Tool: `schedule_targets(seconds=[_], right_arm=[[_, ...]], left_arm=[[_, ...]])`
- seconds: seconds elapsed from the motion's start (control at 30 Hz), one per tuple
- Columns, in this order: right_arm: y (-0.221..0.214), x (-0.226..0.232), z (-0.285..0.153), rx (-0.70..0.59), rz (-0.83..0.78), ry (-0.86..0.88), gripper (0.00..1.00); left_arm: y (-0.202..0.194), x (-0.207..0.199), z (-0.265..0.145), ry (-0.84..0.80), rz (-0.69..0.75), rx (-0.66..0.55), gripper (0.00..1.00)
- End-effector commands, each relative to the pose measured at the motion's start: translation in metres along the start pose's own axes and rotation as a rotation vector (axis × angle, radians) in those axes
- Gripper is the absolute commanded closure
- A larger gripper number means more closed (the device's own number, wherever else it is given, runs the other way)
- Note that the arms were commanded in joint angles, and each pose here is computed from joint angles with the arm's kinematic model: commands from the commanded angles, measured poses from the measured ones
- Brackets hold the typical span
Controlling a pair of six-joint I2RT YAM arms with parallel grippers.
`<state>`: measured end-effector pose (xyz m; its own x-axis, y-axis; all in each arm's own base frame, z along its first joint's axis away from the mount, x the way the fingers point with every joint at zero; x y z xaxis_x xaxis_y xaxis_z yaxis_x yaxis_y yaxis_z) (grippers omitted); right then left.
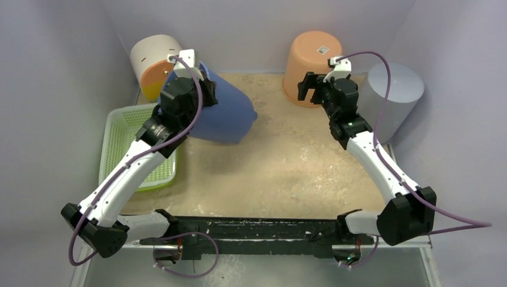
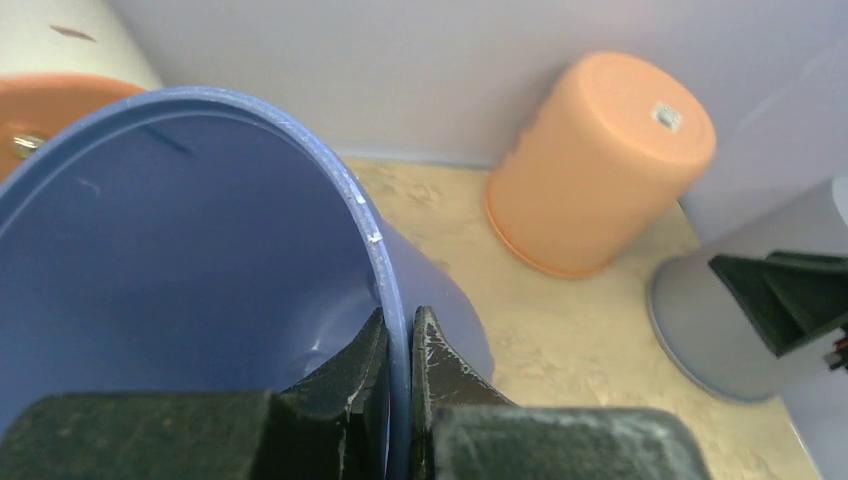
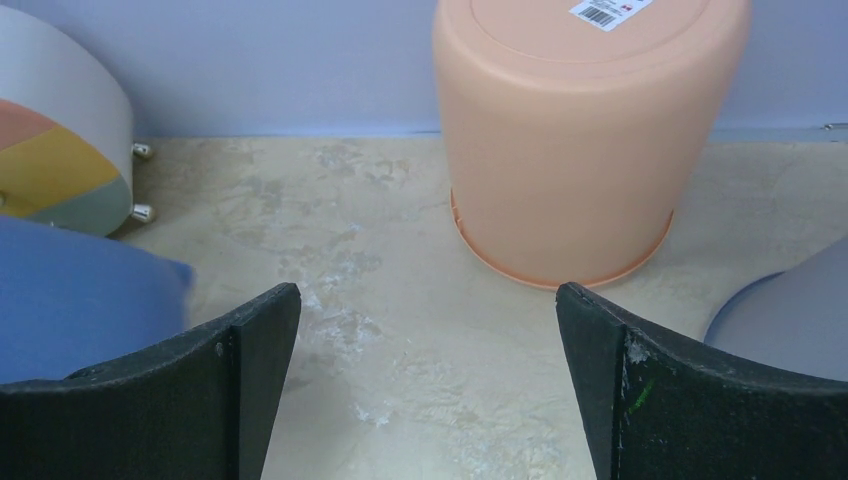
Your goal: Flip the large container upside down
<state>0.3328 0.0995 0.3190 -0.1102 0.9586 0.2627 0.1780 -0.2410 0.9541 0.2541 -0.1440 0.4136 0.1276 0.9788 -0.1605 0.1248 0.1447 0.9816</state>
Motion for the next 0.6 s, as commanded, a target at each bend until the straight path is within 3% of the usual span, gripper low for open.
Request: schedule_targets(seconds=[0.0, 0.33, 0.57], right_arm=[[0.023, -0.001, -0.018, -0.062, 0.029, -0.049, 0.0], [0.058, -0.008, -0.02, -0.127, 0.061, -0.147, 0.0], [0.07, -0.021, -0.015, -0.137, 0.066, -0.174, 0.0]], left_arm=[[0.005, -0.026, 0.012, -0.192, -0.183, -0.114, 1.0], [-0.031, -0.066, 0.029, -0.48, -0.418, -0.146, 1.0], [-0.029, -0.106, 0.036, -0.725, -0.602, -0.174, 1.0]])
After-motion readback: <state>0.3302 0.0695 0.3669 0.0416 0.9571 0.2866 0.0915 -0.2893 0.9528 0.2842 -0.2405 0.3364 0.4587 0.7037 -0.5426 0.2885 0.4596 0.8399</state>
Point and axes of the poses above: each gripper's point midway between its finger pads, its own z axis out along the fingers, its own x axis along the line the jaws close on, y = z × x, the point moved 10 cm from there along -z, back along the fingers, and after that the axes turned 6 degrees about z, right-handed, at the moved point
